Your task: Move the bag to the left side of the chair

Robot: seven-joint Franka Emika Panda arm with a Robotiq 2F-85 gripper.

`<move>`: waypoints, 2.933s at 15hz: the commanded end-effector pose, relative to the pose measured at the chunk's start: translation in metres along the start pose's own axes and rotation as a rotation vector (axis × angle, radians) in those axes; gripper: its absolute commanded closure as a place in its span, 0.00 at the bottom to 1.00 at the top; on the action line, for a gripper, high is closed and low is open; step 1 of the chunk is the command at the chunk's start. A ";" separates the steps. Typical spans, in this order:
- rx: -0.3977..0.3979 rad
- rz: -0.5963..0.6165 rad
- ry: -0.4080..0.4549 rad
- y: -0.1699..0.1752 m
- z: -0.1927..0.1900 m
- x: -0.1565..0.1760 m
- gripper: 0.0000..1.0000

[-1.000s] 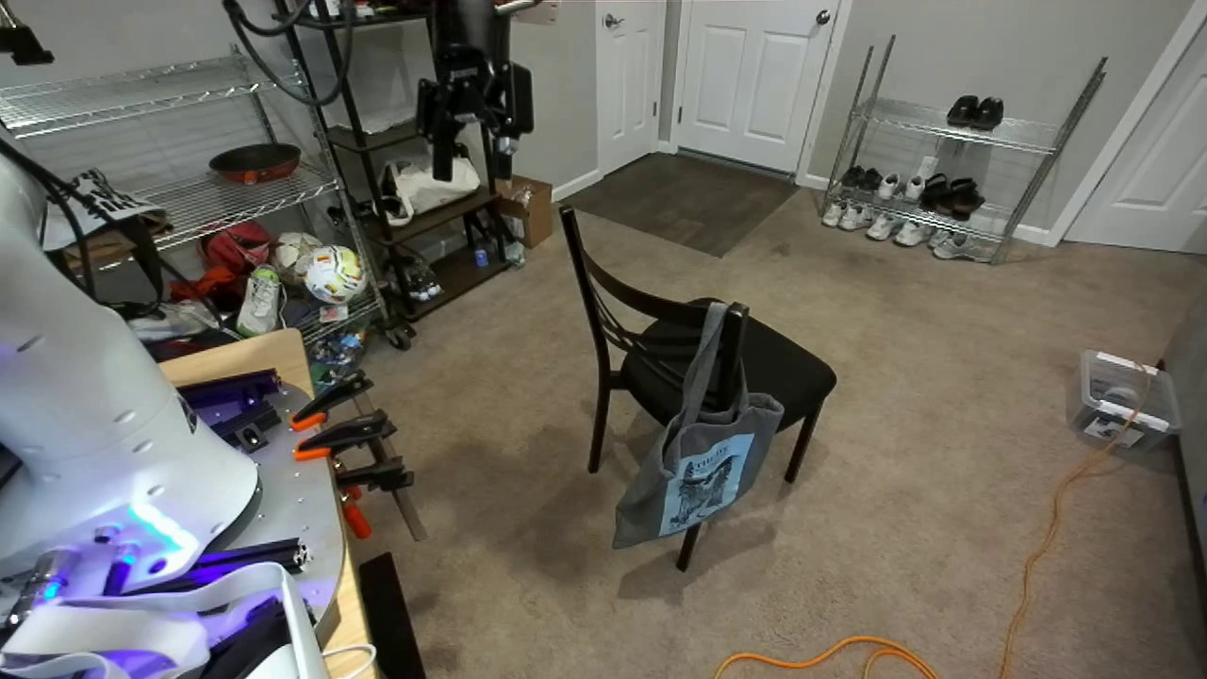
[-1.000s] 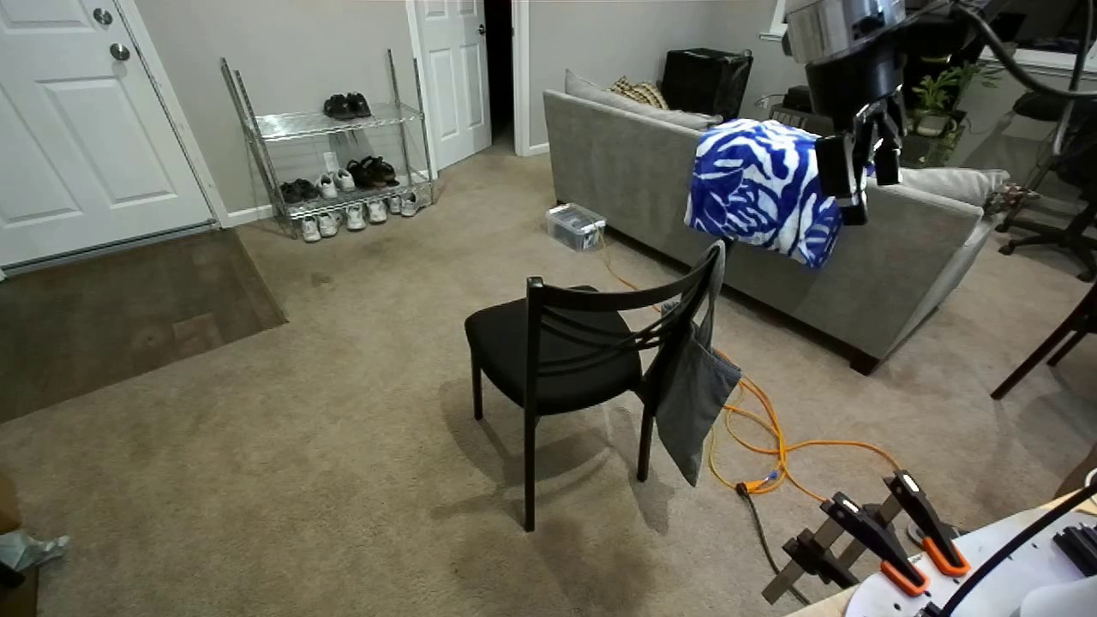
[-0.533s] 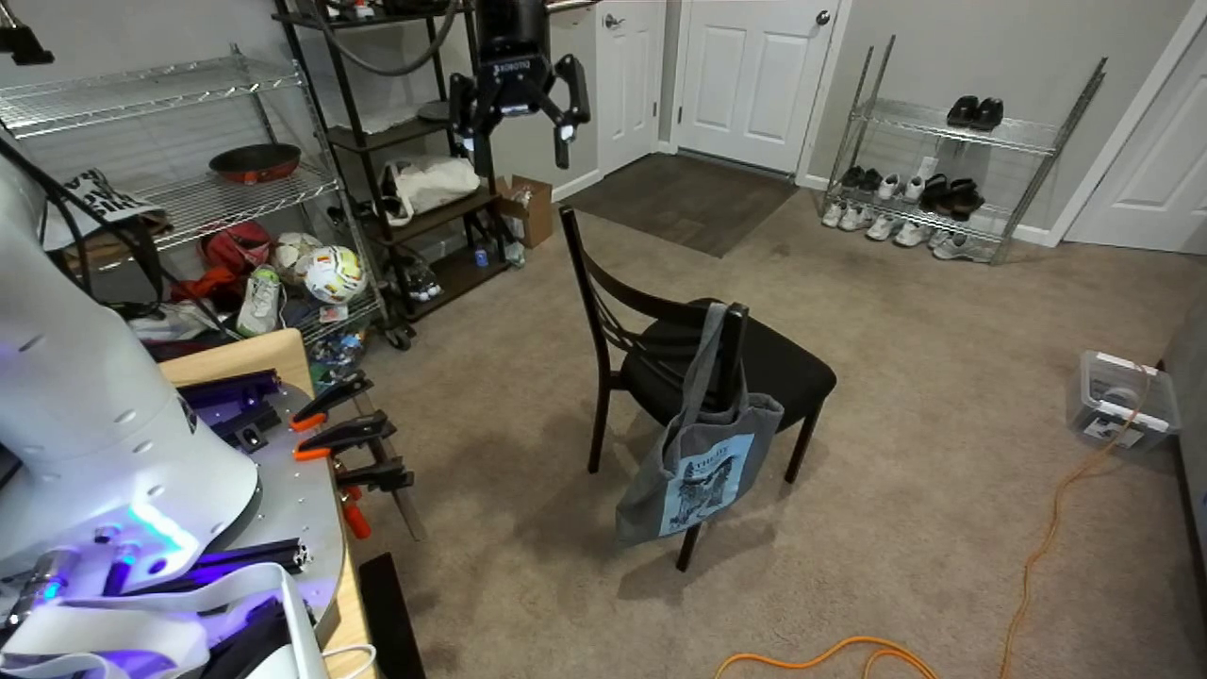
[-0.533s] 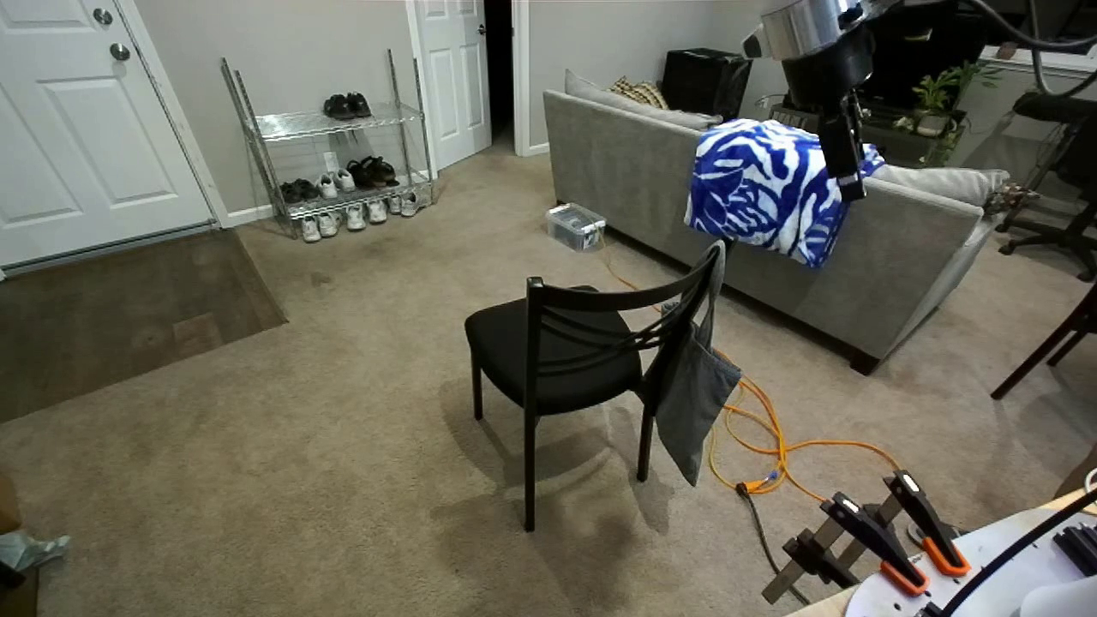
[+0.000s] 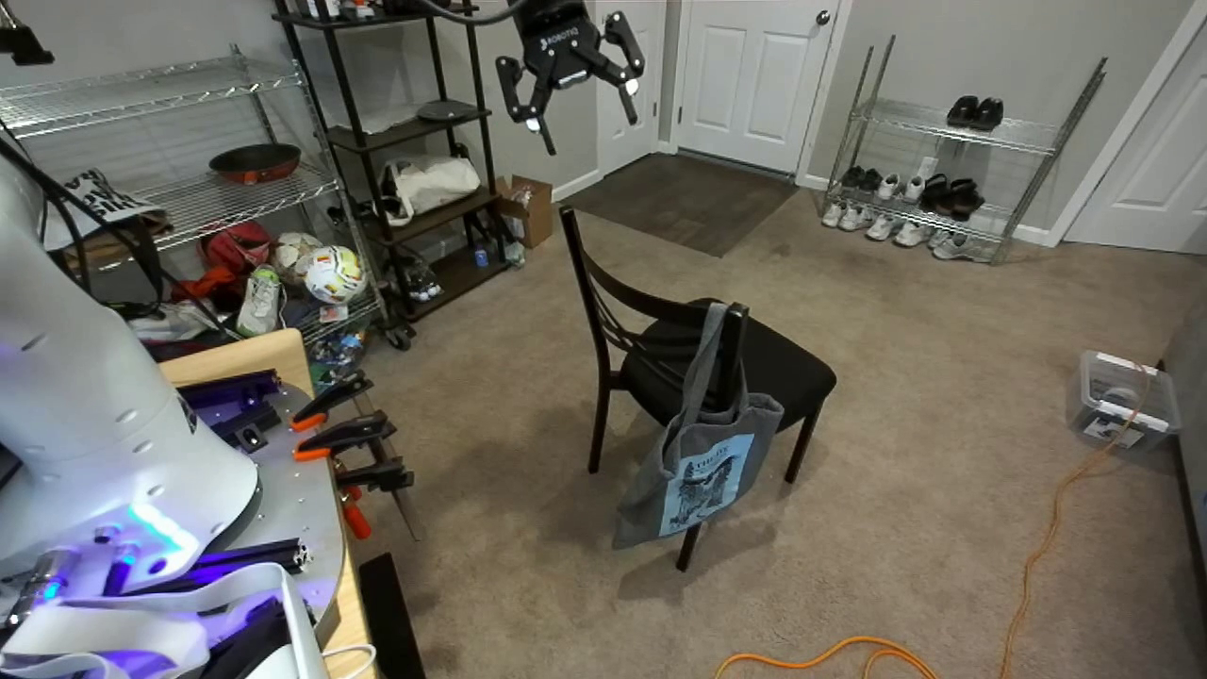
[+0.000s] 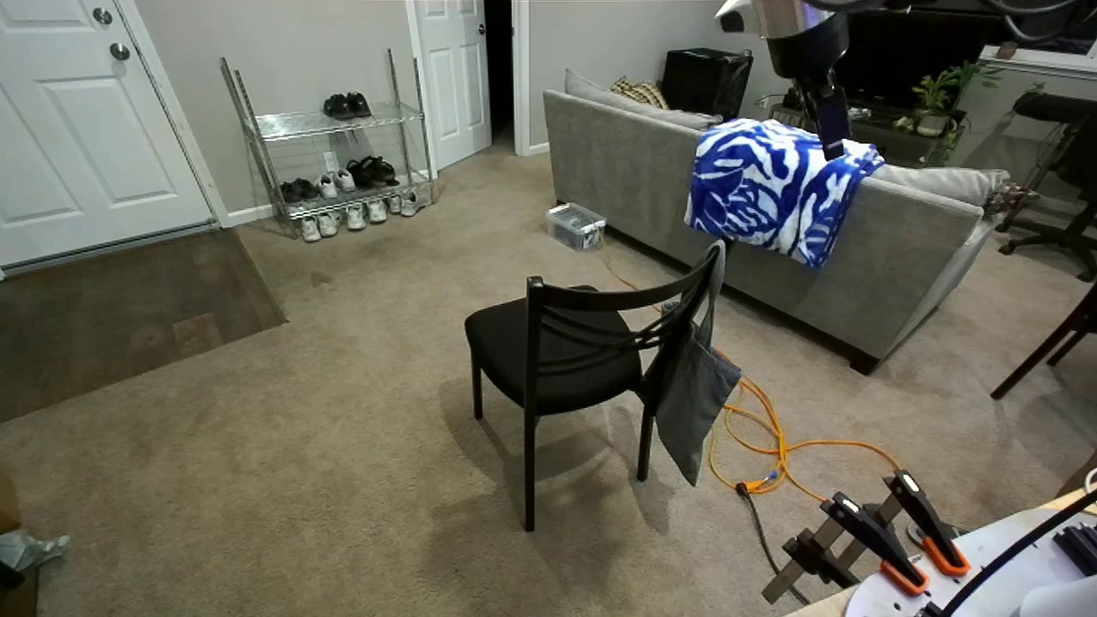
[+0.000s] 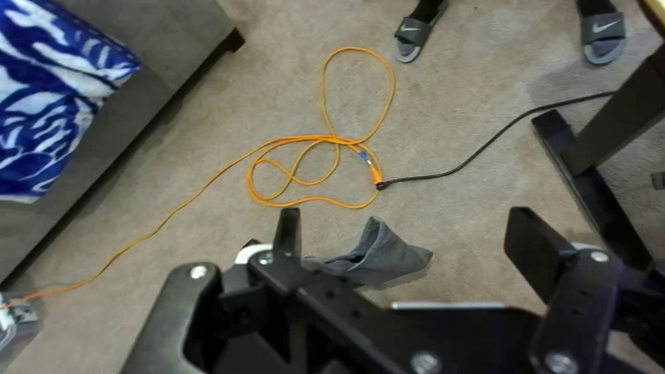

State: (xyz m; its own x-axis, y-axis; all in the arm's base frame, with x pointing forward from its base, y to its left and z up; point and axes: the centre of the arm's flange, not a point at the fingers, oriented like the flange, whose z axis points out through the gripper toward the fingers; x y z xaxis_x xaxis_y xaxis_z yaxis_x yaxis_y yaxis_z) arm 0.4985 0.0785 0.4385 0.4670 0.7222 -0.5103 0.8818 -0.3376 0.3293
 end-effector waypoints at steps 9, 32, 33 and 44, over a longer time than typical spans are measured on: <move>-0.057 -0.034 0.022 0.007 0.004 -0.001 0.00; 0.170 -0.830 0.279 0.011 0.061 0.083 0.00; 0.170 -0.838 0.280 0.012 0.061 0.084 0.00; -0.107 -0.784 0.369 0.013 0.048 0.126 0.00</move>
State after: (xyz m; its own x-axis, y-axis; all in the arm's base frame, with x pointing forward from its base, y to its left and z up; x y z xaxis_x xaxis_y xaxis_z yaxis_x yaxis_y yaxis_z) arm 0.5698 0.1425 0.3632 -0.3417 0.8554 -0.3893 0.9306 0.3657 -0.0134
